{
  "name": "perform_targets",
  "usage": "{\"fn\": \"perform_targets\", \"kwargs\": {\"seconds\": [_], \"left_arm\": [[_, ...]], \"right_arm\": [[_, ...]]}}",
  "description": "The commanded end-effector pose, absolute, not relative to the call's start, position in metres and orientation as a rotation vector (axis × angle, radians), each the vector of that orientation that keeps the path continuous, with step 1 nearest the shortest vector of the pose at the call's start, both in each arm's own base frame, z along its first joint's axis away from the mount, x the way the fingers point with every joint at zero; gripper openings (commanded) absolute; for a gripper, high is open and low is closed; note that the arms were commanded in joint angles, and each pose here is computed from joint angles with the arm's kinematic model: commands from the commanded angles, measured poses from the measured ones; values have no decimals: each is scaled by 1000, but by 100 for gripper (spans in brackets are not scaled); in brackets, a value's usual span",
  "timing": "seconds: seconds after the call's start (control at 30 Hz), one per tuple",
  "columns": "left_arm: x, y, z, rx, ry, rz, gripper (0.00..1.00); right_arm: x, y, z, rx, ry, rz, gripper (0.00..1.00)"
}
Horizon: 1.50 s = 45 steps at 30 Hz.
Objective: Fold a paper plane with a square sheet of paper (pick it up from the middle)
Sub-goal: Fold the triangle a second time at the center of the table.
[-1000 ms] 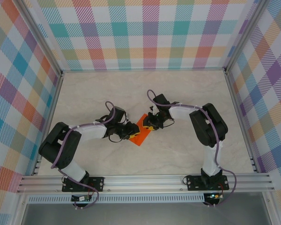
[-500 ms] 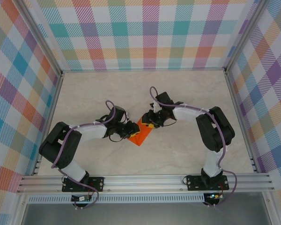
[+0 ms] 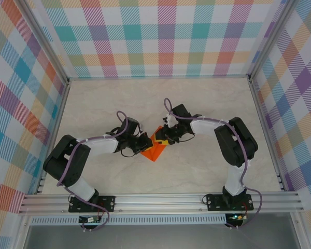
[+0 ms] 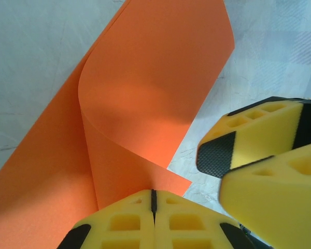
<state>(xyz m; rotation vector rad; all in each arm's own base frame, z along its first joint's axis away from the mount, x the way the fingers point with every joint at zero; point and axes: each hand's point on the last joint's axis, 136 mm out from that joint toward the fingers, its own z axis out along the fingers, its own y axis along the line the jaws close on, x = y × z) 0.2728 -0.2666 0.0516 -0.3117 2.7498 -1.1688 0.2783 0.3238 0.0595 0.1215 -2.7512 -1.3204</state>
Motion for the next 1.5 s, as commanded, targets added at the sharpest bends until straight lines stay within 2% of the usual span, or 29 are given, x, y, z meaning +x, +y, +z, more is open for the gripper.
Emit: {"fn": "perform_targets", "kwargs": {"seconds": [0.0,0.13,0.37,0.57,0.73,1.47], "left_arm": [[266,-266,47,-288,2777,-1131,3],[266,-266,47,-288,2777,-1131,3],[267,-266,47,-290,2776,-1128,2],[266,-266,50,-285,2771,-1136,2],[267,-267,56,-280,2759,-1143,2],[269,-285,52,-226,2770,-1199,3]], "right_arm": [[272,326,52,159,-2721,-1311,37],[268,330,49,182,-2700,-1312,36],[262,336,48,220,-2669,-1317,28],[266,333,42,195,-2709,-1276,14],[269,326,37,173,-2764,-1213,7],[270,303,29,143,-2884,-1016,6]]}}
